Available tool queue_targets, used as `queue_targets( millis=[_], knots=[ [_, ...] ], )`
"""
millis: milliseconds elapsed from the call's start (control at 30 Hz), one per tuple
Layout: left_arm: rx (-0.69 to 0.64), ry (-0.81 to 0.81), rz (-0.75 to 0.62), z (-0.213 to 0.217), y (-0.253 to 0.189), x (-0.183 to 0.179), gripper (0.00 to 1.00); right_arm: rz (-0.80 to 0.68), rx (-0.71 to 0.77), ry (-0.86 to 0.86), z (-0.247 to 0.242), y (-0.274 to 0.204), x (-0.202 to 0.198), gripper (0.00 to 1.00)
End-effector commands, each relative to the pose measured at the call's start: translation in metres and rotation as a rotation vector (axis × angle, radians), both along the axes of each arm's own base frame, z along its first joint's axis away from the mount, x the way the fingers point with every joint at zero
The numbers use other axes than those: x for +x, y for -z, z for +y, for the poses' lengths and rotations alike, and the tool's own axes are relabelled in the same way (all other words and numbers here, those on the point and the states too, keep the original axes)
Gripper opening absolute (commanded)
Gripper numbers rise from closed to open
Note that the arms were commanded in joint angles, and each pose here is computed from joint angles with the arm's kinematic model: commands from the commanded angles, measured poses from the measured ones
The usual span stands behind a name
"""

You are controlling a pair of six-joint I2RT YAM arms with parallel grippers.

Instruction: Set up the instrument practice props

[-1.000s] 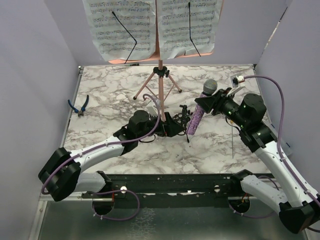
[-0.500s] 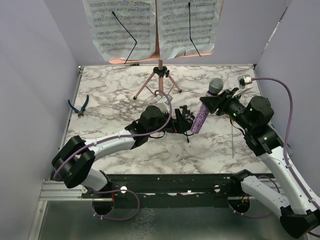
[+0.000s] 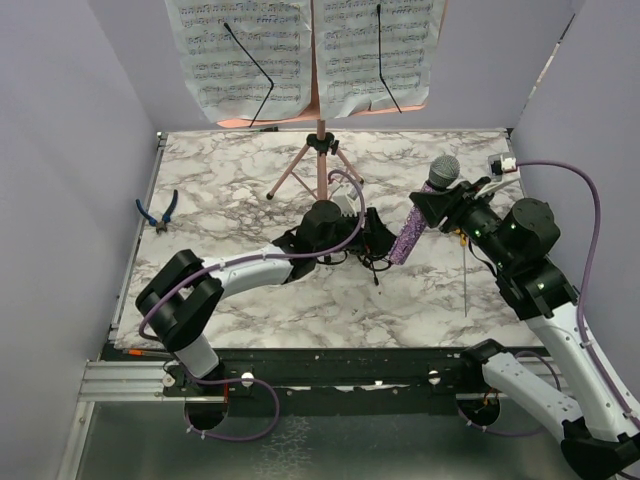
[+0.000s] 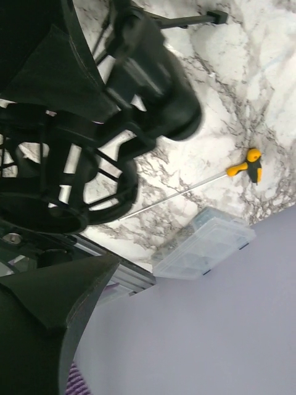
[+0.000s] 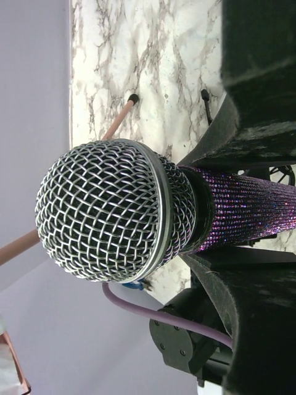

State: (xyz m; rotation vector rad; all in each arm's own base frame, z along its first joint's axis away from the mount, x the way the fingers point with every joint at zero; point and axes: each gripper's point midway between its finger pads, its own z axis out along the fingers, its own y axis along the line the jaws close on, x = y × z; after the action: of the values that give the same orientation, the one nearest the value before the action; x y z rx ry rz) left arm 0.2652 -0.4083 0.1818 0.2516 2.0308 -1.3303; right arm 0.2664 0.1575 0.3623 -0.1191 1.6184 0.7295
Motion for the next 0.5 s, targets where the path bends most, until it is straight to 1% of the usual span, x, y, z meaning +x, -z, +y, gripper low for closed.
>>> queue_targets(
  millis=[0, 133, 300, 467],
  knots=[
    [-0.039, 0.018, -0.062, -0.016, -0.018, 0.015, 0.88, -0.071, 0.009, 0.037, -0.009, -0.027, -0.005, 0.00],
    [-0.053, 0.009, -0.049, -0.019, -0.017, 0.027, 0.88, -0.076, 0.005, 0.044, -0.012, -0.028, -0.007, 0.00],
    [-0.100, 0.003, -0.039, -0.026, -0.020, 0.040, 0.87, -0.082, 0.004, 0.049, -0.013, -0.030, -0.008, 0.01],
    [-0.113, -0.001, -0.030, -0.033, -0.018, 0.054, 0.87, -0.081, 0.000, 0.050, -0.013, -0.029, -0.008, 0.00]
  ],
)
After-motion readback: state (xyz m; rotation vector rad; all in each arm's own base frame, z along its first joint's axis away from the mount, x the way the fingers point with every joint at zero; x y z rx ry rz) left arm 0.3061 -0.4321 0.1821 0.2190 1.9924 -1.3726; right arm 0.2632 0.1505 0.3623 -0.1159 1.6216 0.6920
